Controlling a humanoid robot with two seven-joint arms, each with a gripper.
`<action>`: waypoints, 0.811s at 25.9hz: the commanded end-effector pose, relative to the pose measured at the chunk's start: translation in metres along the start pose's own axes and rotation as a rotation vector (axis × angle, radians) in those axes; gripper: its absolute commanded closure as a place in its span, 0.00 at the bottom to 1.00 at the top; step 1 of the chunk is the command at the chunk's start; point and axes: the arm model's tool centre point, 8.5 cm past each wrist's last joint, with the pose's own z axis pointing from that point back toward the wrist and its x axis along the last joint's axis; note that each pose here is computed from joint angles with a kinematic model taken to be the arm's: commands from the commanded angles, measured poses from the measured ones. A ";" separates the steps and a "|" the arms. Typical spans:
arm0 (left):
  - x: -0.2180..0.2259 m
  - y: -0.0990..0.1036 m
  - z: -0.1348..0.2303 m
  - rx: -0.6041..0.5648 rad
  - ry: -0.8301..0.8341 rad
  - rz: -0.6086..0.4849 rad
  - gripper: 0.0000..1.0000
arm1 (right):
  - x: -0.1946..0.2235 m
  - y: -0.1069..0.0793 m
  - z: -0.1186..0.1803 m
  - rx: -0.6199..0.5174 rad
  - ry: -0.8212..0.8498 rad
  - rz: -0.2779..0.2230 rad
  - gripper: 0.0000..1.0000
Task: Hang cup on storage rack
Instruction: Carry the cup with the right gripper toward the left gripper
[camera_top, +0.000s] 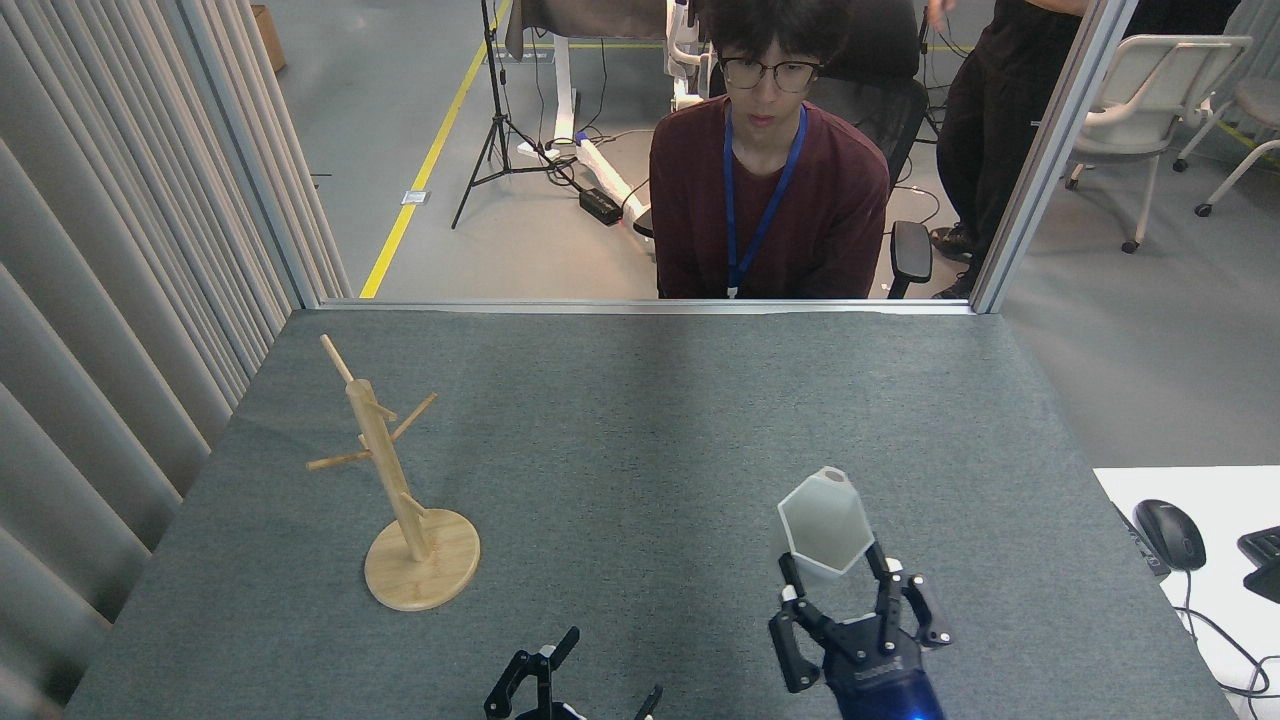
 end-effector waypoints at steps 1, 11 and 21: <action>0.004 -0.009 -0.005 -0.031 -0.023 -0.023 0.00 | 0.050 -0.002 -0.012 -0.008 -0.097 0.002 0.39; -0.001 -0.006 -0.010 -0.023 -0.014 -0.030 0.00 | 0.103 0.000 -0.014 -0.001 -0.195 0.016 0.38; -0.008 0.000 -0.016 -0.016 -0.002 -0.031 0.00 | 0.101 0.012 0.009 0.044 -0.197 0.019 0.38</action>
